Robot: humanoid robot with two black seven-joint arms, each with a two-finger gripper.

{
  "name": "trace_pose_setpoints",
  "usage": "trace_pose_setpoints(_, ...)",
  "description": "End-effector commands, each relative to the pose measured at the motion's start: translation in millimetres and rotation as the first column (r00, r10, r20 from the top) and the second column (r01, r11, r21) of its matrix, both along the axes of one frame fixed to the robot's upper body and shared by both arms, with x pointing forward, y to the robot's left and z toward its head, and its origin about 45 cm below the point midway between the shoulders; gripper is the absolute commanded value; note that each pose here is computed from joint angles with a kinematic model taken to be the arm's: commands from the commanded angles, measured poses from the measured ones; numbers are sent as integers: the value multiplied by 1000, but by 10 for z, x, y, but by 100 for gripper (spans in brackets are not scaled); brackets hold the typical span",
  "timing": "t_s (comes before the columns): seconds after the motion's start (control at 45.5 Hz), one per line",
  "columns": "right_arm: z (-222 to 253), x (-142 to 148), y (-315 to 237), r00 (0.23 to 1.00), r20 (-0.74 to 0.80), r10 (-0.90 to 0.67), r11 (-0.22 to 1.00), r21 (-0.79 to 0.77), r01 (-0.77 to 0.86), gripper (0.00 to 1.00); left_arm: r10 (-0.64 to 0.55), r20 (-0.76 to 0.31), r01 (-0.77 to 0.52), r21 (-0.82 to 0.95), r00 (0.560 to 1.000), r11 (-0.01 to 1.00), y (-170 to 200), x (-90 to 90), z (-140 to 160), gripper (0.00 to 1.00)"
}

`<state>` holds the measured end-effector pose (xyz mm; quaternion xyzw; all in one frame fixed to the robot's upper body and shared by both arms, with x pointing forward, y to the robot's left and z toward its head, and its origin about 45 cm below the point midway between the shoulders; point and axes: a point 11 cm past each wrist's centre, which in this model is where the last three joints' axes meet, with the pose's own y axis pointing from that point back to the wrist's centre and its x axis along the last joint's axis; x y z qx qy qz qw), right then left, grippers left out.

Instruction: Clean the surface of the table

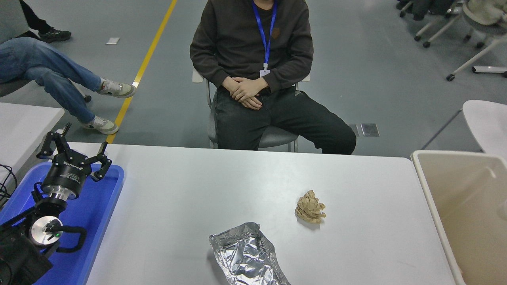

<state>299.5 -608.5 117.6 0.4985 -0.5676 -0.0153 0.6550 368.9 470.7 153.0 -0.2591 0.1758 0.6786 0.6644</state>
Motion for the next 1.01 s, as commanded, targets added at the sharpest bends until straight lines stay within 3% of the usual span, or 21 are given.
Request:
trace_pose_setpoints(0.0, -218, 83, 251, 998, 3, 63, 994, -88, -62, 0, 1, 1, -1, -1, 1000, 1000, 0, 1, 2, 100)
trace_pose_setpoints(0.352, -284, 67, 301, 997, 8, 80, 986, -150, -78, 0, 1, 1, -1, -1, 1000, 1000, 0, 1, 2, 100)
trace_pose_setpoints(0.44, -252, 79, 281, 996, 21, 87, 980, -183, -81, 28, 1, 1, -1, -1, 1000, 1000, 0, 1, 2, 100)
trace_pose_setpoints(0.505, -245, 79, 276, 996, 24, 91, 977, -195, -85, 64, 1, 1, -1, -1, 1000, 1000, 0, 1, 2, 100)
trace_pose_setpoints(0.571, -246, 79, 276, 995, 22, 93, 977, -197, -87, 79, 0, 0, 0, 0, 1000, 1000, -1, 1, 0, 100)
trace_pose_setpoints(0.659, -259, 71, 282, 996, 18, 92, 978, -189, -87, 89, 0, 1, 0, 0, 1000, 1000, -1, 1, 2, 100)
trace_pose_setpoints(0.989, -266, -5, 219, 993, 114, -29, 993, -113, 42, 96, 1, 1, -1, -1, 1000, 1000, 0, 1, 2, 100)
